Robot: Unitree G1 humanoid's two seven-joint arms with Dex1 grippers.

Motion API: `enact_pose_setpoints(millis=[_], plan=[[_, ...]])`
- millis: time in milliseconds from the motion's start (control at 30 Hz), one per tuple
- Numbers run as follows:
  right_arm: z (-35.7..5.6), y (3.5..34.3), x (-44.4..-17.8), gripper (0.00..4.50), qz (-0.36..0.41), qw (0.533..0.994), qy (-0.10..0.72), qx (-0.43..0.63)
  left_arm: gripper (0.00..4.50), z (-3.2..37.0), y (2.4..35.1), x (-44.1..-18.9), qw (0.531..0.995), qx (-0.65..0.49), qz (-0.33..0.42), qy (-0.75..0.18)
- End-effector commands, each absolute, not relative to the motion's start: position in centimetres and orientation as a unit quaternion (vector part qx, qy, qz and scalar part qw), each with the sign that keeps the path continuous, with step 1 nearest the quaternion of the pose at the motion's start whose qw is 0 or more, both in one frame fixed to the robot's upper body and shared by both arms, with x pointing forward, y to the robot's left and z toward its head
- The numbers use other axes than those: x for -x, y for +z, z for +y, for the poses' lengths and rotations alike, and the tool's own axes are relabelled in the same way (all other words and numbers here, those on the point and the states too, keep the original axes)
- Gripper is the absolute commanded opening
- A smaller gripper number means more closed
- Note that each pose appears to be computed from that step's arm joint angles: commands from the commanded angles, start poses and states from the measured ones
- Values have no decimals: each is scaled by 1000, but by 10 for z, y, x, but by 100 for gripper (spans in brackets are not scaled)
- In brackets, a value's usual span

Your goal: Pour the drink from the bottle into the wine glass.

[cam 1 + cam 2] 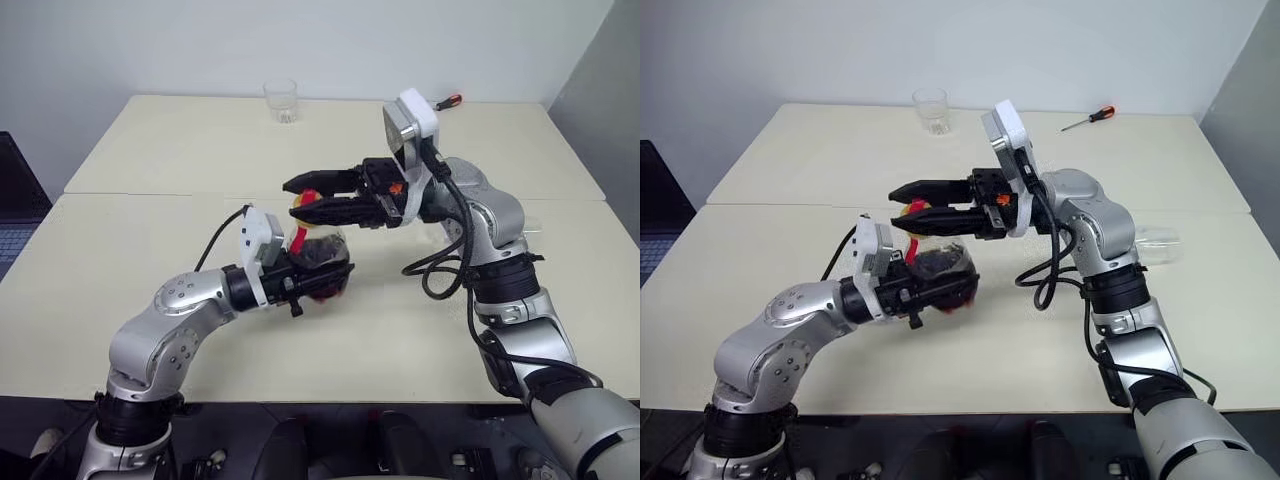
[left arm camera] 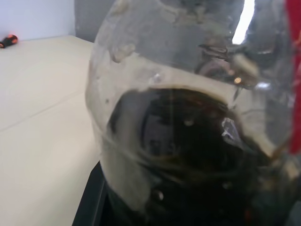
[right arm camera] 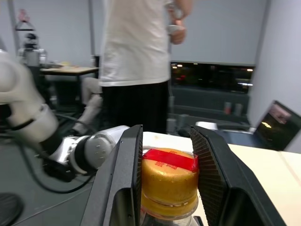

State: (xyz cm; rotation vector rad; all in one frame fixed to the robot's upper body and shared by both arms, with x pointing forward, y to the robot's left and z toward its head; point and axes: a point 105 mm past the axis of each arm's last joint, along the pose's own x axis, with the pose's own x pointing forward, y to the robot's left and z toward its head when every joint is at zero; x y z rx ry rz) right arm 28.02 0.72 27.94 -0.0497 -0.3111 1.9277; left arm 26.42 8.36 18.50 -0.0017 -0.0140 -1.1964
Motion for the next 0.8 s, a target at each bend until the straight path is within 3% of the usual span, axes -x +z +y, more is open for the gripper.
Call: enact_pose_setpoints(millis=[33, 200, 467, 500, 733, 800], plan=[[16, 272, -260, 124, -129, 505, 851, 63, 165, 73, 212, -245, 798, -2, -64, -599], [14, 275, -264, 124, -136, 524, 838, 68, 165, 74, 212, -250, 808, -3, -67, -586], [-2, 277, -281, 124, -112, 610, 783, 43, 165, 84, 206, -266, 831, -14, -67, -551], [-4, 277, -282, 198, -111, 620, 776, 39, 165, 85, 205, -266, 831, -14, -66, -551], [-16, 283, -285, 432, -91, 664, 742, 13, 165, 86, 205, -272, 834, -15, -67, -548], [-19, 284, -285, 432, -91, 675, 732, 8, 165, 89, 204, -276, 838, -15, -66, -541]])
